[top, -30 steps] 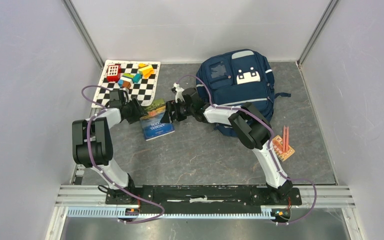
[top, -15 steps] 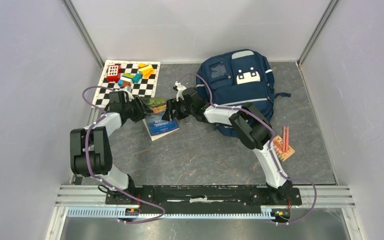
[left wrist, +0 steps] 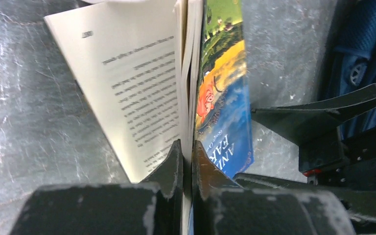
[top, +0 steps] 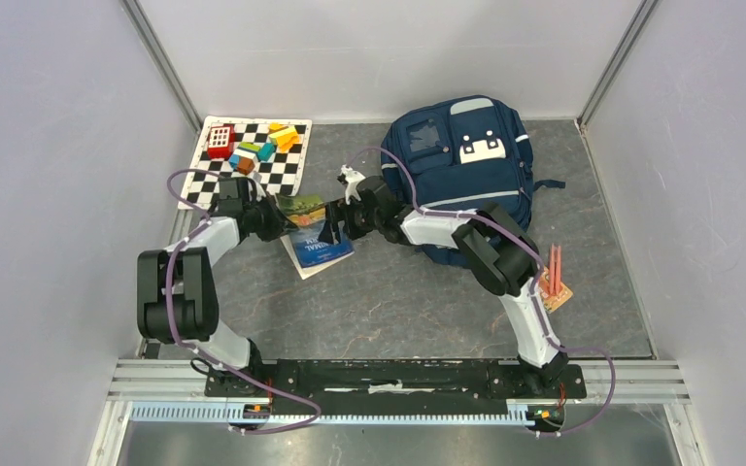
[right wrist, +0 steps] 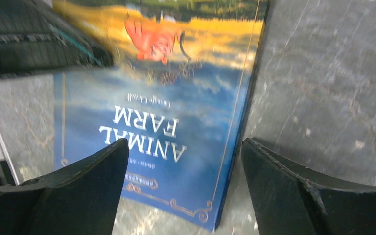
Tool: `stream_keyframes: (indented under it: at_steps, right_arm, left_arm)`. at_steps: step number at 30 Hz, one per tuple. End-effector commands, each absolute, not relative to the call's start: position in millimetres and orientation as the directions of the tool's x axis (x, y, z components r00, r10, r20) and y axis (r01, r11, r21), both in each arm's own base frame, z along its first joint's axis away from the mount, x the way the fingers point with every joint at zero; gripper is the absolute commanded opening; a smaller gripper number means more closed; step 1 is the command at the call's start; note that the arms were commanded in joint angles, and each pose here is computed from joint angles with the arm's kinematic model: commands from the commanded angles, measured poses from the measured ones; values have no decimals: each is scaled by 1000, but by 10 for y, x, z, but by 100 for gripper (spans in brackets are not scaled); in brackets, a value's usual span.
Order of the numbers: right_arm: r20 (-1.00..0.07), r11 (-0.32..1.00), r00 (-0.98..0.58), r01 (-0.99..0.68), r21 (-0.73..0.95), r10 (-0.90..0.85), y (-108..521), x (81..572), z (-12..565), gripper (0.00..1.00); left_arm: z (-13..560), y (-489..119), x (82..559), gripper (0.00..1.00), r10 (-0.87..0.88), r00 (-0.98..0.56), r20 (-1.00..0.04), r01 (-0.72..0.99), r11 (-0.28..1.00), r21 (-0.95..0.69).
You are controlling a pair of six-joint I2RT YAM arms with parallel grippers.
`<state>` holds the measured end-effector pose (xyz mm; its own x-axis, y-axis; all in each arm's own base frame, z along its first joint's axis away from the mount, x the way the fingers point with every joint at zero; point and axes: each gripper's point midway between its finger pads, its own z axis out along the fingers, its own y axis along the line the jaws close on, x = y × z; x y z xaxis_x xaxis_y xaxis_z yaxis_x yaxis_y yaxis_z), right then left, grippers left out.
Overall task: Pack the student bag
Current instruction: Pick up the book from the center of the board.
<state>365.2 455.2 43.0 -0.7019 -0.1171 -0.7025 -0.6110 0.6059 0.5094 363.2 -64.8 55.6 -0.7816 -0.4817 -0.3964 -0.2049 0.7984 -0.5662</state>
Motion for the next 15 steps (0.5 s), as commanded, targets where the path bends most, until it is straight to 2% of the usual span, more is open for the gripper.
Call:
stream_keyframes:
  at_steps: [1,7,11,15]
  right_arm:
    - [-770,588,-621,-680,438,-145,4376,3530,901,93]
    - [-842,610,-525,-710,351,-126,3815,3452,1413,98]
    - [-854,566,-509,-737,368,-107,3510,3196,1627,98]
    - [-883,474,-464,-794,380,-68,3332,2820,1944,98]
  left_arm:
    - [989,-688,3581,2,-436,-741,-510,-100,823,-559]
    - [1742,-803,3404,2,-398,-598,-696,122,813,-569]
    - [2197,-971,3178,2,-400,-517,-757,275,759,-590]
    - [2650,-1245,2866,2,-379,-490,-785,472,642,-604]
